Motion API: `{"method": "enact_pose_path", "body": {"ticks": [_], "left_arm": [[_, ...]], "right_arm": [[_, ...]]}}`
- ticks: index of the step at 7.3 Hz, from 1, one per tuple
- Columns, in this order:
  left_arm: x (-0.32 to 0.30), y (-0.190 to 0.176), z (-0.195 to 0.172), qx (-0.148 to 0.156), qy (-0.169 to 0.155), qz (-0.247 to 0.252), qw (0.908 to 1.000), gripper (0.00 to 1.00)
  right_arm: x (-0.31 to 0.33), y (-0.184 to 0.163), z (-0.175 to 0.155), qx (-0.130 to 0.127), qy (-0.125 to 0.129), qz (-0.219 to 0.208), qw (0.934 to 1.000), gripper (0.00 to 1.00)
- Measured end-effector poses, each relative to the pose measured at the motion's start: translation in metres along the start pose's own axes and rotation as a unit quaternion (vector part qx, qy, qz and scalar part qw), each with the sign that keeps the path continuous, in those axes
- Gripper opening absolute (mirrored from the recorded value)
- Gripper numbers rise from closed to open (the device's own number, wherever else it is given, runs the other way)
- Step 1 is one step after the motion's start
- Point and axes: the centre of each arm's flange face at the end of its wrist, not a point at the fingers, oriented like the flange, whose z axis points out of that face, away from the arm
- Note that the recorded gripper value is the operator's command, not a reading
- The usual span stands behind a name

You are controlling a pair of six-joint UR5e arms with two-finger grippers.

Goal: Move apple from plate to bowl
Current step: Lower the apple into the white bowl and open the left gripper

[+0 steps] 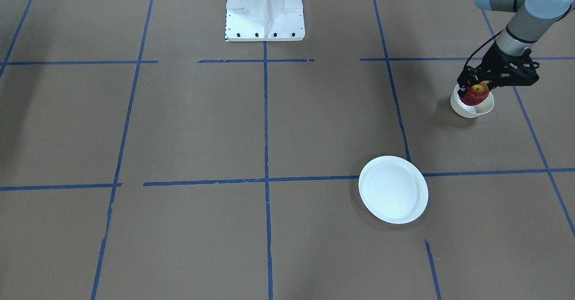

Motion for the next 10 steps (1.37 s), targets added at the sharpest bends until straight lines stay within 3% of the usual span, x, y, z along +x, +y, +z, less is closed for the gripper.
{"method": "enact_pose_path", "body": {"ticks": [1, 2, 3, 4, 8, 10], "left_arm": [[-0.004, 0.001, 0.004, -0.003, -0.004, -0.002, 1.0, 0.5], [-0.006, 0.002, 0.006, -0.005, -0.006, -0.003, 1.0, 0.64], [-0.007, 0.002, 0.007, -0.006, -0.007, -0.003, 1.0, 0.88], [-0.006, 0.001, 0.008, -0.006, -0.006, -0.002, 1.0, 0.99], [-0.003, -0.001, 0.006, -0.006, -0.002, -0.001, 1.0, 0.99], [-0.012, -0.007, -0.006, 0.003, -0.004, 0.029, 0.9996, 0.99]], "right_arm": [[0.0, 0.0, 0.0, 0.0, 0.0, 0.0, 1.0, 1.0], [0.0, 0.0, 0.0, 0.0, 0.0, 0.0, 1.0, 1.0], [0.0, 0.0, 0.0, 0.0, 0.0, 0.0, 1.0, 1.0], [0.0, 0.0, 0.0, 0.0, 0.0, 0.0, 1.0, 1.0], [0.0, 0.0, 0.0, 0.0, 0.0, 0.0, 1.0, 1.0], [0.0, 0.0, 0.0, 0.0, 0.0, 0.0, 1.0, 1.0]]}}
